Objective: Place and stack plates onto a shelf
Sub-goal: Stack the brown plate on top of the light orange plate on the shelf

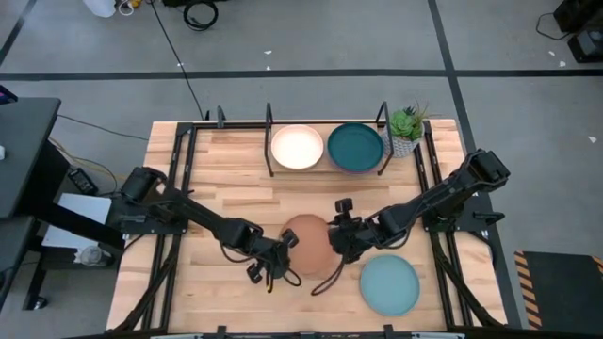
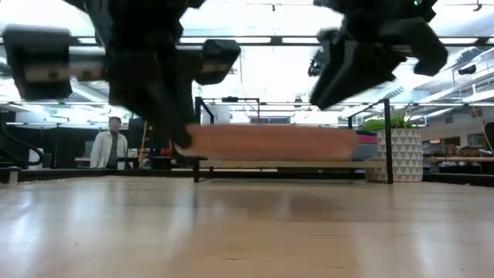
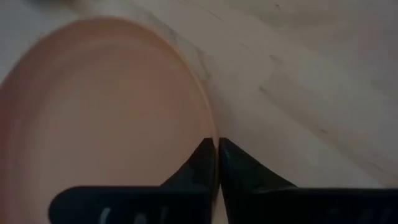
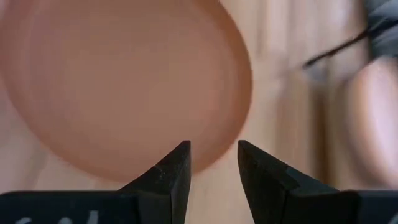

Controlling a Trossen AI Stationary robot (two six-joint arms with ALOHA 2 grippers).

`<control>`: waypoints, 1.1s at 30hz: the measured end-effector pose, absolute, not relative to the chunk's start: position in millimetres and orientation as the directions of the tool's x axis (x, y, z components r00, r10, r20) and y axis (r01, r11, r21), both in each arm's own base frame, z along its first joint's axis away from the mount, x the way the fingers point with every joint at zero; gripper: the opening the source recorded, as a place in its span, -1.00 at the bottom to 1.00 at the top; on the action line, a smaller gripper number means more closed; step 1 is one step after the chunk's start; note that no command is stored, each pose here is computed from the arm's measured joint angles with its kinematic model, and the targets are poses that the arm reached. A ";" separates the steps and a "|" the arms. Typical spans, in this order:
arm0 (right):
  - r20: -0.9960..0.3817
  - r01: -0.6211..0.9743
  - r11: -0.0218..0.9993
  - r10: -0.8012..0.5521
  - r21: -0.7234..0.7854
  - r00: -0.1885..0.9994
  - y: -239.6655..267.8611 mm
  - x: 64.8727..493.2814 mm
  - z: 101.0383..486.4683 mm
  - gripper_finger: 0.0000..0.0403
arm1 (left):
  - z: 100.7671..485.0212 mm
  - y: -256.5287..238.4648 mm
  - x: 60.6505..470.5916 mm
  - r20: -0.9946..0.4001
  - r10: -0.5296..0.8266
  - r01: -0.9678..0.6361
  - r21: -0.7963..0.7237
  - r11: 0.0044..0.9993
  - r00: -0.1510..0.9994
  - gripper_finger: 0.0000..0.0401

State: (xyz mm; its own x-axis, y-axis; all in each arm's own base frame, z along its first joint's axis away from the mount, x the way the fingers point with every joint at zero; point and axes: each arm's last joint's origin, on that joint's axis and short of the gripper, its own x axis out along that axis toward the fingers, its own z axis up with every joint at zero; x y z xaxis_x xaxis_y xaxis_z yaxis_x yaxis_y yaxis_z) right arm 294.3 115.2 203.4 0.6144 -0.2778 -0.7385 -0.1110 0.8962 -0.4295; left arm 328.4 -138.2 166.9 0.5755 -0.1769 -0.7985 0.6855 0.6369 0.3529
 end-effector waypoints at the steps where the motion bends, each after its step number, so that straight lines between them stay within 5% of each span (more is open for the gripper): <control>1: -0.711 -0.113 0.875 -0.300 -0.470 0.636 117.6 295.0 205.0 -0.32 | 170.4 -137.2 326.8 -0.799 -0.174 0.673 0.342 0.656 0.576 -0.92; 9: -0.611 -0.151 0.796 -0.312 -0.586 0.727 133.3 297.2 212.7 -0.31 | 177.2 -125.7 317.5 -0.844 -0.107 0.614 0.289 0.734 0.525 -0.91; 18: -0.701 -0.280 0.827 -0.180 -0.488 0.690 131.3 297.4 208.4 -0.29 | 176.3 -112.4 319.5 -0.859 -0.076 0.550 0.253 0.796 0.506 -0.91; 33: -0.780 -0.361 0.824 -0.146 -0.436 0.609 120.5 297.6 199.2 -0.31 | 196.9 -114.2 334.6 -0.801 -0.098 0.516 0.281 0.809 0.591 -0.90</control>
